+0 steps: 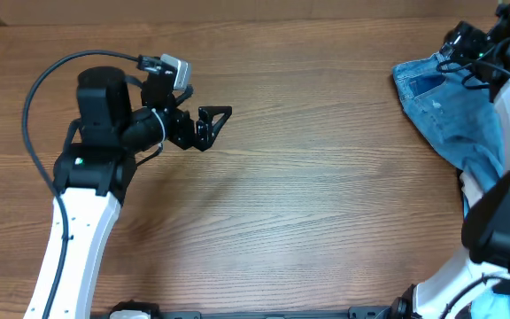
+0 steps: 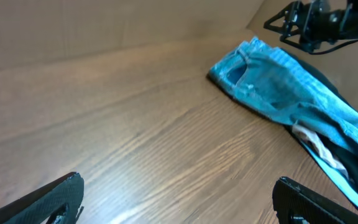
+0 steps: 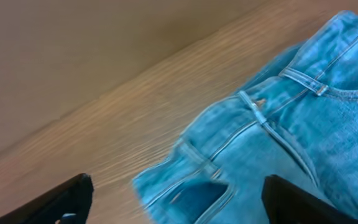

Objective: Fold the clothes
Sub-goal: 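Reach the right gripper to the bunched jeans and grasp the waistband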

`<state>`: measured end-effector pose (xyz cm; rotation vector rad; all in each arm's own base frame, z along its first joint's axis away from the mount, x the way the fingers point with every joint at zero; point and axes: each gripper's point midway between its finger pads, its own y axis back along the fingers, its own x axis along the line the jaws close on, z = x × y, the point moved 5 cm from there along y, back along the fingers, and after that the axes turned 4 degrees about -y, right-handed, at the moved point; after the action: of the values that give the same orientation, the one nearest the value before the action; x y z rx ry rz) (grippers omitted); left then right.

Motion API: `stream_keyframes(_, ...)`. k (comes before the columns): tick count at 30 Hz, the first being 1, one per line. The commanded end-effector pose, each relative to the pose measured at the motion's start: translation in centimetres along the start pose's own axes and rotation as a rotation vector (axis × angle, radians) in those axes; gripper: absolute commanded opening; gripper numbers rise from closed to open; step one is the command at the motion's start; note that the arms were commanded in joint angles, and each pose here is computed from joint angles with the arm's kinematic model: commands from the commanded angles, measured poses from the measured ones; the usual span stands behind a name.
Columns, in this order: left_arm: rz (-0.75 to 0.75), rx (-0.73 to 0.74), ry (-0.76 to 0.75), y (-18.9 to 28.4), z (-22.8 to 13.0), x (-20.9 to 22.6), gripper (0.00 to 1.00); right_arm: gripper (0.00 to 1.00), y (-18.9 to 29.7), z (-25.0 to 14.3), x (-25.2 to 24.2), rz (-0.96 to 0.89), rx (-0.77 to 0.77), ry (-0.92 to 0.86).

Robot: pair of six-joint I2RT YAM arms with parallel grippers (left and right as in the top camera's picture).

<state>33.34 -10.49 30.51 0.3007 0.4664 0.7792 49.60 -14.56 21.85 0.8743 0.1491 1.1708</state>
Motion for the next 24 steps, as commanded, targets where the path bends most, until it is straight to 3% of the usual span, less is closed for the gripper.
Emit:
stream_keyframes(1, -0.036, 0.004, 0.019, -0.5, 0.3, -0.2, 1.00, 0.93, -3.5, -0.2, -2.1, -0.106, -0.030, 0.017)
stream_keyframes(10, -0.010, 0.025, 0.009, -1.4, 0.0, -0.6, 1.00, 0.99, -8.2, -1.4, -4.6, -0.149, -0.043, 0.077)
stream_keyframes(13, 0.000, 0.032, 0.000, -1.7, 0.0, -0.9, 1.00, 0.90, -8.3, -2.4, -5.2, -0.166, 0.010, 0.115)
stream_keyframes(15, 0.000, 0.030, -0.002, -1.7, 0.0, -0.9, 1.00, 0.77, -8.2, -3.6, -5.1, -0.143, 0.080, 0.150)
stream_keyframes(16, 0.003, 0.029, -0.003, -1.7, 0.0, -0.9, 1.00, 0.61, -7.9, -4.1, -4.8, -0.119, 0.114, 0.179)
stream_keyframes(18, 0.026, 0.029, -0.004, -1.7, 0.0, -0.6, 1.00, 0.11, -7.0, -4.4, -4.3, -0.115, 0.145, 0.188)
stream_keyframes(19, 0.026, 0.027, -0.005, -1.7, 0.1, -0.6, 1.00, 0.04, -6.4, -4.2, -4.1, -0.114, 0.145, 0.189)
stream_keyframes(24, 0.038, 0.026, -0.009, -1.7, 0.1, -0.4, 1.00, 0.04, -0.1, -0.3, -0.7, -0.010, 0.067, 0.196)
